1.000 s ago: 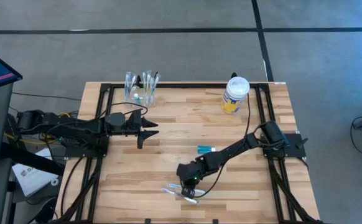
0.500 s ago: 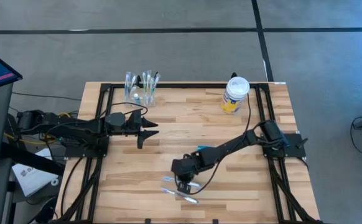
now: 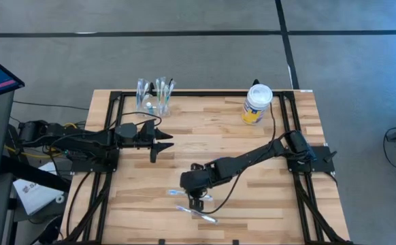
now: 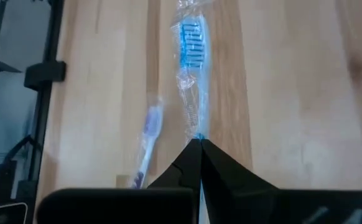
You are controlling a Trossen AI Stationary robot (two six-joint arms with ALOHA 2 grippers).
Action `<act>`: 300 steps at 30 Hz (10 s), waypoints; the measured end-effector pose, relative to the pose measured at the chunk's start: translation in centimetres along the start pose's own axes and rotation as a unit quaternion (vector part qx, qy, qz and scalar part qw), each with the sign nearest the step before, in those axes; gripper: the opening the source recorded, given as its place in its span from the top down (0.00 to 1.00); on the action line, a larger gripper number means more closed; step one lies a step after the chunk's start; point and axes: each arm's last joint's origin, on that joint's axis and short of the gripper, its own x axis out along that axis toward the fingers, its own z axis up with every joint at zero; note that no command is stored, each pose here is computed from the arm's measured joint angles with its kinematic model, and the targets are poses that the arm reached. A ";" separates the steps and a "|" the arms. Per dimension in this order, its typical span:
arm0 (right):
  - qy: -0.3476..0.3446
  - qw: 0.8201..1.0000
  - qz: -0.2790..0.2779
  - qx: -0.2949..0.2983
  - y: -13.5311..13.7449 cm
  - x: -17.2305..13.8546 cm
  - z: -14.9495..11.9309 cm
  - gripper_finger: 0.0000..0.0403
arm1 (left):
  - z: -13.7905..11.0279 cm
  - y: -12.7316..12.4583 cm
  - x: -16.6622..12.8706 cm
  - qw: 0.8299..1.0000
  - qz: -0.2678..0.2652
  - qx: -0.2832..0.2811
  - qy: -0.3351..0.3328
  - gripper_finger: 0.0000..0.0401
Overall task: Pick & Place toothbrushing station
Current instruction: Put the blue toothbrush into the transparent organizer
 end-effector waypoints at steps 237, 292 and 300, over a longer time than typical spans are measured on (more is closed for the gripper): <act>-0.286 0.947 -0.127 -0.069 -5.2 -14.8 -0.4 0.85 | 1.0 9.3 -2.9 0.941 0.323 -0.018 -0.094 0.98; -0.296 0.940 -0.130 -0.107 -4.7 -14.8 -0.3 0.85 | -2.0 13.7 2.6 0.903 0.424 -0.065 -0.027 0.97; -0.291 0.942 -0.131 -0.107 -4.7 -14.7 -0.3 0.85 | -2.0 13.7 2.7 0.907 0.415 -0.064 -0.024 0.92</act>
